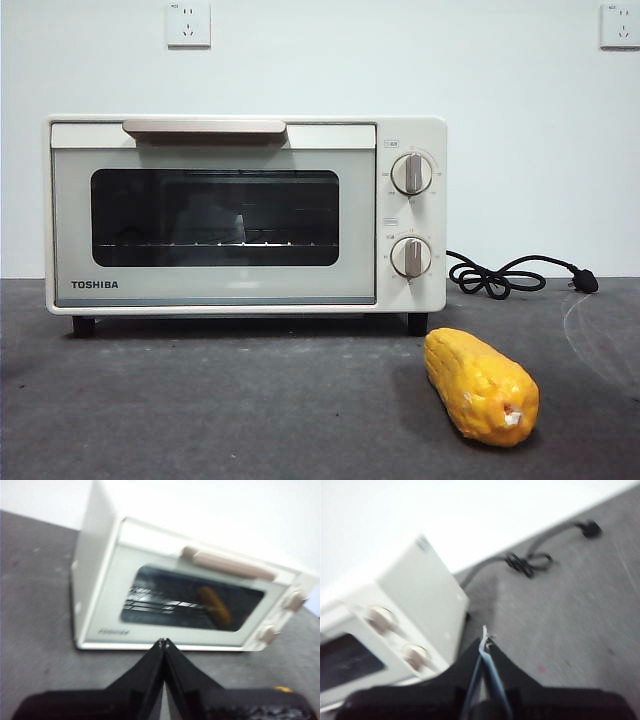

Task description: Take the corn from the table,put the corn in the oven

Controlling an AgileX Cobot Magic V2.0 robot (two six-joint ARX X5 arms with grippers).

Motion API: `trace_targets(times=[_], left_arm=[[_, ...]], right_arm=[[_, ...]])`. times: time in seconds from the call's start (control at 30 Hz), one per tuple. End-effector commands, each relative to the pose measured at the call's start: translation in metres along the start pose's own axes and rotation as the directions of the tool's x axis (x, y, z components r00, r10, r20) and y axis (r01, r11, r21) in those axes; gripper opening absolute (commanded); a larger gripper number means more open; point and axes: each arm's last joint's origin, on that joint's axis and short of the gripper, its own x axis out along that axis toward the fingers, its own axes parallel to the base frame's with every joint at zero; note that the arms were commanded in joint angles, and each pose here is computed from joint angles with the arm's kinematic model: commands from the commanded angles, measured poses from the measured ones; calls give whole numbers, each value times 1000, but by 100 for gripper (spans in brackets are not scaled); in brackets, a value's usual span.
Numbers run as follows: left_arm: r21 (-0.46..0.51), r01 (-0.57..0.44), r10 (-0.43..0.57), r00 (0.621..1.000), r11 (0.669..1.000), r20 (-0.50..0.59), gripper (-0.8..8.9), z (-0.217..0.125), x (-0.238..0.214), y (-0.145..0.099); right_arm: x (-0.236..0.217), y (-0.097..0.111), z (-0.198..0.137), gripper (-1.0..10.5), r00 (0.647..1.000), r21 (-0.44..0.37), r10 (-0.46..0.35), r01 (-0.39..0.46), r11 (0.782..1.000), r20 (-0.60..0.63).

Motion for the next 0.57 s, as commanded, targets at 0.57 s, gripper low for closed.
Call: trace_targets(times=[0.57], left_arm=[[-53,231,-232,883,972,-408,-5,117,44,-39]], right_arm=[[31,53,103,-3,887,93,334,-322,942,-318]])
